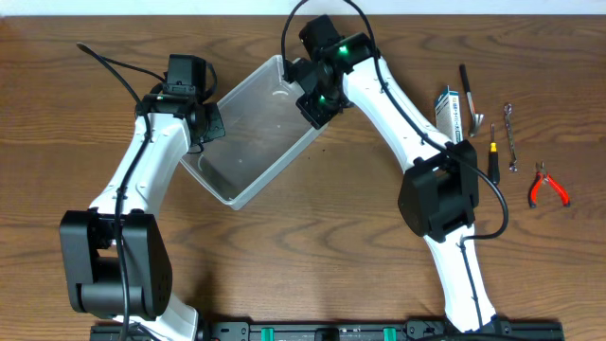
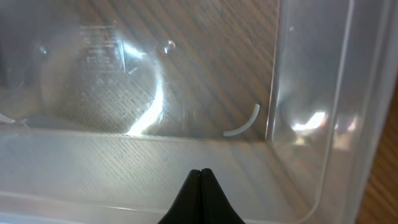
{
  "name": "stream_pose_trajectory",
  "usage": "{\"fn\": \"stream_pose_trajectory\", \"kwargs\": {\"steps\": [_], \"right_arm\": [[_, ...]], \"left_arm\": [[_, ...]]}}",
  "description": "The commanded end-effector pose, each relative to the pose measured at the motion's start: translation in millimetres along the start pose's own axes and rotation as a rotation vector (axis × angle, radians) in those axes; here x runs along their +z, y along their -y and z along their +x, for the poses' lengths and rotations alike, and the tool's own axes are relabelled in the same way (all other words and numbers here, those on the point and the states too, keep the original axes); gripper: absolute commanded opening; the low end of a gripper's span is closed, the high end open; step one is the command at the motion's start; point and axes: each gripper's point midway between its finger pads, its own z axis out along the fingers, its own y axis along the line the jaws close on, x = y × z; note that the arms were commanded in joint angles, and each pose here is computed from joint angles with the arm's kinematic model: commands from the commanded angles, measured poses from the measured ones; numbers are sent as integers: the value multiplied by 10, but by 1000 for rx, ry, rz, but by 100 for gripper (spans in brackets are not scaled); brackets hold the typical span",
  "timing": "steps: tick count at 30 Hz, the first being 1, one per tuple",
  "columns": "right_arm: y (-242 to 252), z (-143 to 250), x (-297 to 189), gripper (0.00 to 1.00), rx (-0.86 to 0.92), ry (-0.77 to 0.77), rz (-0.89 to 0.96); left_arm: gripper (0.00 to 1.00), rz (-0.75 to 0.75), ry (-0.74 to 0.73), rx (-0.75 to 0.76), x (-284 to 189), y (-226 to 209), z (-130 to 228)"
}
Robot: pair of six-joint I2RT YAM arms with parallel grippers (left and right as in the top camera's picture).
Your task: Pack container
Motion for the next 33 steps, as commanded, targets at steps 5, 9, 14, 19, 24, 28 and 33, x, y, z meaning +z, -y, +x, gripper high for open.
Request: {"fn": "stream_pose_trajectory", "kwargs": {"steps": [5, 9, 14, 19, 24, 28, 33], "right_arm": [[131, 236, -118, 1, 50, -78, 31], [271, 389, -151, 1, 118, -135, 91], [306, 556, -189, 1, 167, -194, 87], [346, 612, -209, 1, 181, -210, 85], [454, 639, -230, 1, 224, -212, 123], [596, 702, -267, 1, 316, -213, 133], [825, 837, -336, 1, 412, -224, 144]], "left_arm": [[6, 6, 22, 4, -20, 4, -52], [6, 7, 24, 4, -20, 6, -57], [6, 18, 28, 2, -21, 26, -70], [6, 85, 30, 1, -28, 147, -91], [6, 121, 25, 2, -36, 212, -85], [6, 122, 23, 4, -36, 222, -77], [6, 165, 12, 5, -48, 295, -61]]}}
